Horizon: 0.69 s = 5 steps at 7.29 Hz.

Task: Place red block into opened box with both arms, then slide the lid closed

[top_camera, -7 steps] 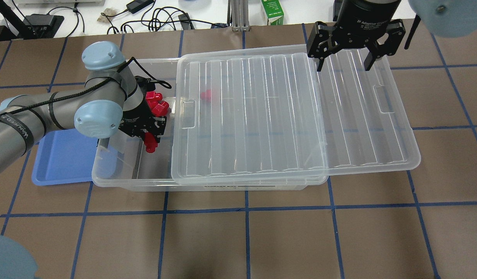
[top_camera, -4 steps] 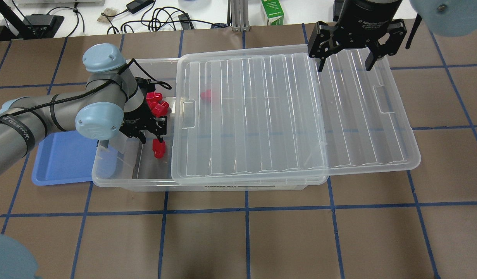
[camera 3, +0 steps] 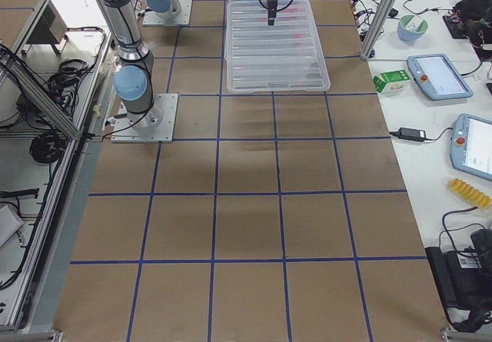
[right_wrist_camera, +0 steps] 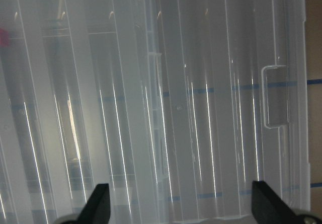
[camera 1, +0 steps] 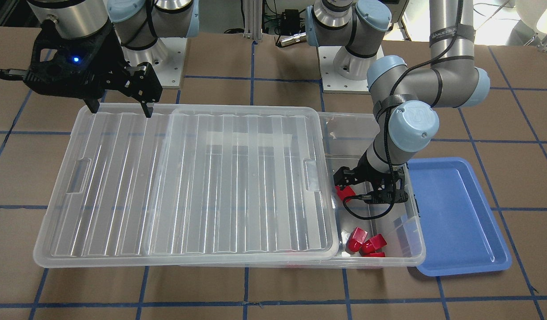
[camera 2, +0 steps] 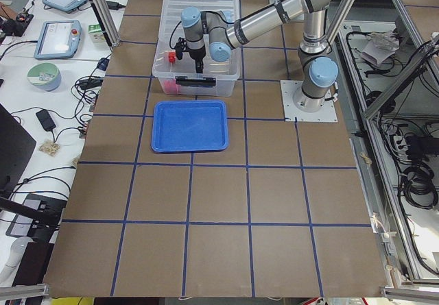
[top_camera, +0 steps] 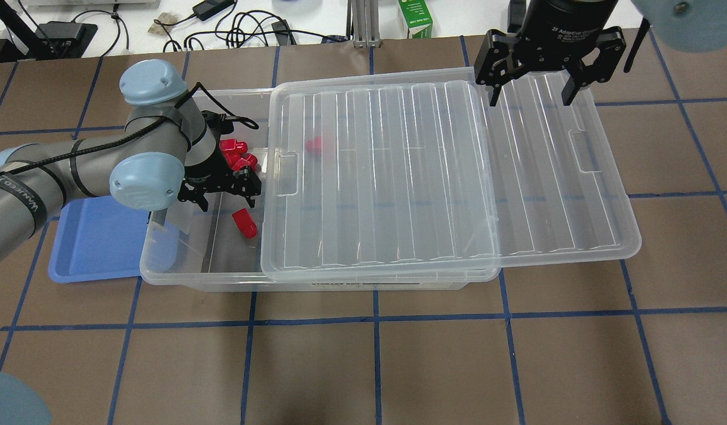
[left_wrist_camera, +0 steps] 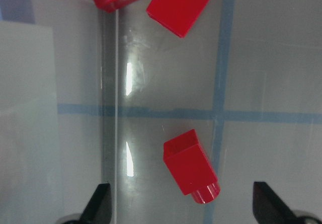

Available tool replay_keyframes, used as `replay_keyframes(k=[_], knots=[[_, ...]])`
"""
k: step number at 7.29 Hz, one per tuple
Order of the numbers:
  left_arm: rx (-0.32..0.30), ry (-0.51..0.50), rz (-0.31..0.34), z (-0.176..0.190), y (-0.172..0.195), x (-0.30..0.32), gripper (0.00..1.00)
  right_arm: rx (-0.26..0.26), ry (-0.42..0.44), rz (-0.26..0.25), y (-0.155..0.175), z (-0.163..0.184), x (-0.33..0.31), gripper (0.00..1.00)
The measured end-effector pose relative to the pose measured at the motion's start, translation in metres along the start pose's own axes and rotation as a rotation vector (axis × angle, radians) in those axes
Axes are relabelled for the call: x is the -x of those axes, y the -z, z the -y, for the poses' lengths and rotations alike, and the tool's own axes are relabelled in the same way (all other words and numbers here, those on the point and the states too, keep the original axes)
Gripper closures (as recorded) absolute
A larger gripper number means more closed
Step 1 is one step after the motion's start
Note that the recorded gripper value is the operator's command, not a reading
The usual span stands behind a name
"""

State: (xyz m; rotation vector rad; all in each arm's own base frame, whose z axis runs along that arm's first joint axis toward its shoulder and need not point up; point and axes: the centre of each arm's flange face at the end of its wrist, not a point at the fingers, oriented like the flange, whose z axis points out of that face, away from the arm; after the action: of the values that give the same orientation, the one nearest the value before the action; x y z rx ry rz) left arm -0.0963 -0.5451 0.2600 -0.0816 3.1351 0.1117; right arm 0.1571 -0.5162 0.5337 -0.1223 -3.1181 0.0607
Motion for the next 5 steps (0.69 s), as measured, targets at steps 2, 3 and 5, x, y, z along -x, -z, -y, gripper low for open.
replay_keyframes(k=[2,3,5], knots=[[-0.021,-0.001,0.007,0.002,0.04,0.002,0.0,-0.005,-0.036,-0.001,0.003,0.012,-0.038,0.0],[-0.013,-0.003,0.009,0.002,0.066,0.002,0.0,-0.002,-0.026,0.0,0.003,0.017,-0.059,0.0],[-0.025,-0.01,0.006,-0.003,0.124,0.0,0.0,0.006,0.026,-0.003,-0.001,0.025,-0.098,0.0]])
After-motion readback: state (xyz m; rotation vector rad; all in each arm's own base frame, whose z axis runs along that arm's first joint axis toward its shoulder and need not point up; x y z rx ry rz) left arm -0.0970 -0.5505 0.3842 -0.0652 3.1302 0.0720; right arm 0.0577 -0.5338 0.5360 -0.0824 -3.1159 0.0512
